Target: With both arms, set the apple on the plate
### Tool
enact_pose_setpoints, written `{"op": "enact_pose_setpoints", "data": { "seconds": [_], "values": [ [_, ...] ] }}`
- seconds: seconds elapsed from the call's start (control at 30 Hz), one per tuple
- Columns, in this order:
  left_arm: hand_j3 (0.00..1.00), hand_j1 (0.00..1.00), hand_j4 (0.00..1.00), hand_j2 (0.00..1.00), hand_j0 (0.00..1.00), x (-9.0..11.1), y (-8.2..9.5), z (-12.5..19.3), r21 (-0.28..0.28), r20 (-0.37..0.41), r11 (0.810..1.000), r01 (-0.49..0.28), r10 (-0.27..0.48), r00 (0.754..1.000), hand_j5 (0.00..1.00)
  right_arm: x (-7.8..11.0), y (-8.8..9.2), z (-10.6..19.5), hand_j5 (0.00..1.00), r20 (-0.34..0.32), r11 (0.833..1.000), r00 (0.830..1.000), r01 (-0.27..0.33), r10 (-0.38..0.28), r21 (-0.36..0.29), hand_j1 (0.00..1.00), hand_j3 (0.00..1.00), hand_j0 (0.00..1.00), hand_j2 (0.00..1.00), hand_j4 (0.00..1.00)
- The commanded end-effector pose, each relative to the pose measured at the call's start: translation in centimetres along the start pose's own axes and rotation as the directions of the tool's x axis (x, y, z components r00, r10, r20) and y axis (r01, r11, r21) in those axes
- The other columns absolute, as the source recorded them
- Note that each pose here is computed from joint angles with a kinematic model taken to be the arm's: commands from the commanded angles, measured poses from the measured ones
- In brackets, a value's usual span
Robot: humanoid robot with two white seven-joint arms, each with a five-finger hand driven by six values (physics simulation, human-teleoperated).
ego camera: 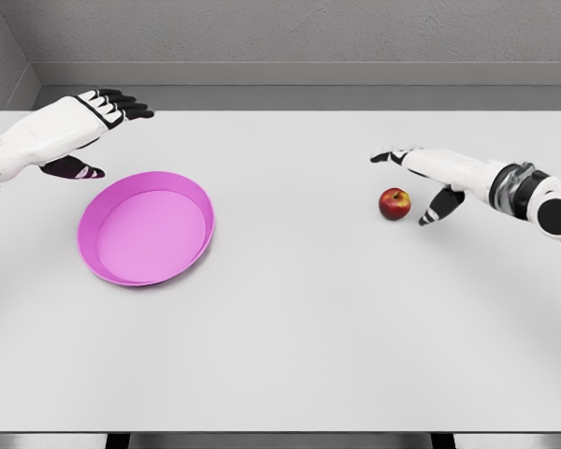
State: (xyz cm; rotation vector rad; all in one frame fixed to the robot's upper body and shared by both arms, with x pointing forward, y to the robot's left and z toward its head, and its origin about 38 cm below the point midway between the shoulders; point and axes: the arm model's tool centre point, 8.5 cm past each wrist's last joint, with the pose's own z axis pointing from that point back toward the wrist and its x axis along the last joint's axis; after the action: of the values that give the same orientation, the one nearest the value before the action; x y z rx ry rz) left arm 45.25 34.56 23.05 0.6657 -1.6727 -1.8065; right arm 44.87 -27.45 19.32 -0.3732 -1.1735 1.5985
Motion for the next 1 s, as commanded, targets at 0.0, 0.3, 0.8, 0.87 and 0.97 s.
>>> {"op": "enact_pose_setpoints", "data": {
  "seconds": [0.0,0.3,0.8,0.87,0.97],
  "values": [
    [1.00,1.00,1.00,1.00,1.00,0.0,0.0,0.0,-0.002,0.000,1.000,-0.005,0.005,1.000,1.00,-0.4,1.3,-1.1,1.00,-0.023,0.998,0.999,0.029,-0.028,0.057,1.00,1.00,1.00,1.00,1.00],
    [1.00,1.00,1.00,1.00,1.00,0.0,0.0,0.0,-0.003,-0.001,1.000,-0.005,0.005,1.000,1.00,-0.9,1.1,-2.8,1.00,-0.047,0.994,0.998,0.041,-0.036,0.097,1.00,1.00,1.00,1.00,1.00],
    [1.00,1.00,1.00,1.00,1.00,0.2,-0.1,-0.3,-0.003,0.004,1.000,0.000,0.000,1.000,1.00,-0.5,2.4,-3.4,0.64,-0.035,0.990,0.999,0.033,-0.029,0.134,0.64,0.64,0.64,0.64,0.64],
    [1.00,1.00,1.00,1.00,1.00,0.1,0.0,-0.2,-0.002,0.001,1.000,-0.001,0.001,1.000,1.00,-0.5,2.4,-3.4,0.59,-0.034,0.991,0.999,0.032,-0.028,0.133,0.59,0.59,0.59,0.59,0.59],
    [1.00,1.00,1.00,1.00,1.00,0.1,0.0,-0.2,-0.001,0.002,1.000,0.000,0.000,1.000,1.00,-0.6,2.4,-3.4,0.53,-0.037,0.990,0.999,0.033,-0.028,0.134,0.53,0.53,0.53,0.53,0.53]
  ]
}}
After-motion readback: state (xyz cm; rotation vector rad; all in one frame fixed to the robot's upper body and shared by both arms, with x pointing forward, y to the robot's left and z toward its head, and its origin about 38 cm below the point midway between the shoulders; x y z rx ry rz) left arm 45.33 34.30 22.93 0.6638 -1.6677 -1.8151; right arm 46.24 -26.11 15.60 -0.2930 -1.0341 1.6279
